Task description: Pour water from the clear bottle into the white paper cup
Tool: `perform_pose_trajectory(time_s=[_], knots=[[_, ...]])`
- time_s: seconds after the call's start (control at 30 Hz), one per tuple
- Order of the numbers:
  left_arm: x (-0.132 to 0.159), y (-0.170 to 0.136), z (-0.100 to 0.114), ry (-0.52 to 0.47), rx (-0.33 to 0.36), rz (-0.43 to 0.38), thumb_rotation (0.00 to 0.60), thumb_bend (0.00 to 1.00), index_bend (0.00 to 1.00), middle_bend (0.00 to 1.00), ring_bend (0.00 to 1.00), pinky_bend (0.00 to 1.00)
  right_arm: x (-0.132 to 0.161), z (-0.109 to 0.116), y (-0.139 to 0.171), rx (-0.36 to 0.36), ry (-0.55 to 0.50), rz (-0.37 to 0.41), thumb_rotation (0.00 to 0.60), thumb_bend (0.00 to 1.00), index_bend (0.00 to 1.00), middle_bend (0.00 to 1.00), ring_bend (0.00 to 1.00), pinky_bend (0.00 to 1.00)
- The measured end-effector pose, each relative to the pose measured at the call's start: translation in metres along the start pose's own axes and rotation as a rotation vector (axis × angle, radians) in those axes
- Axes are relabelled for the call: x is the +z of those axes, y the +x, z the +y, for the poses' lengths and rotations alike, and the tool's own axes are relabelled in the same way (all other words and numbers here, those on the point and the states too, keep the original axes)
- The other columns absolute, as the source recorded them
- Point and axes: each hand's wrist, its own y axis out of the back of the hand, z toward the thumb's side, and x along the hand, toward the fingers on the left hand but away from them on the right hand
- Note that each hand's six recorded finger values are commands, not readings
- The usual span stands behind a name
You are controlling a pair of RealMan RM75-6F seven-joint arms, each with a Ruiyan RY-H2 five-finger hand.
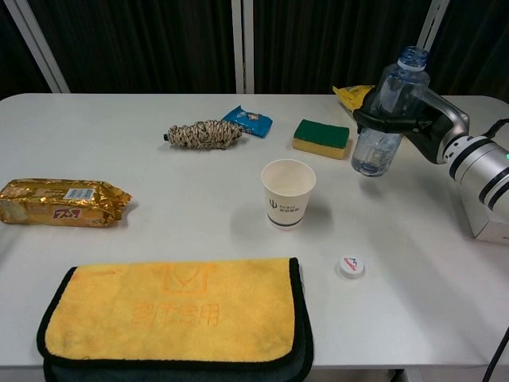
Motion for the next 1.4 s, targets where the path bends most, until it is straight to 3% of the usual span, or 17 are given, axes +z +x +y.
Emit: perform_pose_trajectory(time_s=[0.1, 0.5, 0.7, 0.8, 0.9, 0.97, 1.23, 1.33, 1.4], knots=[[0.0, 0.0, 0.0, 0.001, -0.002, 0.002, 0.6, 0.04, 0.16, 0.11, 0.05, 0.19, -0.009, 0.001, 0.001, 0.005, -0.017, -0.017, 0.6, 0.33, 0.91, 0.67, 0.53, 0.56], [-0.001, 0.0, -0.003, -0.003, -0.002, 0.006, 0.6, 0.04, 0.16, 0.11, 0.05, 0.19, -0.028, -0.012, 0.004, 0.044, 0.08, -0.044, 0.6, 0.33, 0.86, 0.67, 0.53, 0.53], [-0.005, 0.0, -0.002, -0.006, 0.007, 0.017, 0.6, 0.04, 0.16, 0.11, 0.05, 0.19, -0.034, -0.014, 0.006, 0.073, 0.117, -0.064, 0.6, 0.33, 0.81, 0.66, 0.49, 0.49], [-0.004, 0.001, -0.002, -0.007, 0.009, 0.014, 0.6, 0.04, 0.16, 0.11, 0.05, 0.19, -0.035, -0.015, 0.007, 0.079, 0.117, -0.066, 0.6, 0.27, 0.76, 0.64, 0.45, 0.46], [-0.004, 0.001, -0.002, -0.006, 0.009, 0.013, 0.6, 0.04, 0.16, 0.11, 0.05, 0.19, -0.034, -0.015, 0.007, 0.085, 0.119, -0.059, 0.6, 0.08, 0.64, 0.58, 0.38, 0.42], [-0.004, 0.001, -0.002, -0.009, 0.009, 0.013, 0.6, 0.04, 0.16, 0.11, 0.05, 0.19, -0.033, -0.015, 0.008, 0.085, 0.115, -0.057, 0.6, 0.0, 0.53, 0.52, 0.31, 0.36], [-0.004, 0.001, -0.003, -0.006, 0.005, 0.014, 0.6, 0.04, 0.16, 0.12, 0.05, 0.19, -0.036, -0.011, 0.013, 0.098, 0.115, -0.064, 0.6, 0.0, 0.11, 0.25, 0.05, 0.16], [-0.004, 0.001, -0.003, -0.005, 0.007, 0.013, 0.6, 0.04, 0.16, 0.11, 0.05, 0.19, -0.034, -0.009, 0.017, 0.104, 0.123, -0.053, 0.6, 0.0, 0.01, 0.11, 0.0, 0.08], [-0.003, 0.001, -0.002, -0.002, 0.006, 0.012, 0.6, 0.04, 0.16, 0.11, 0.05, 0.19, -0.032, -0.005, 0.019, 0.103, 0.135, -0.044, 0.6, 0.0, 0.0, 0.03, 0.0, 0.02]])
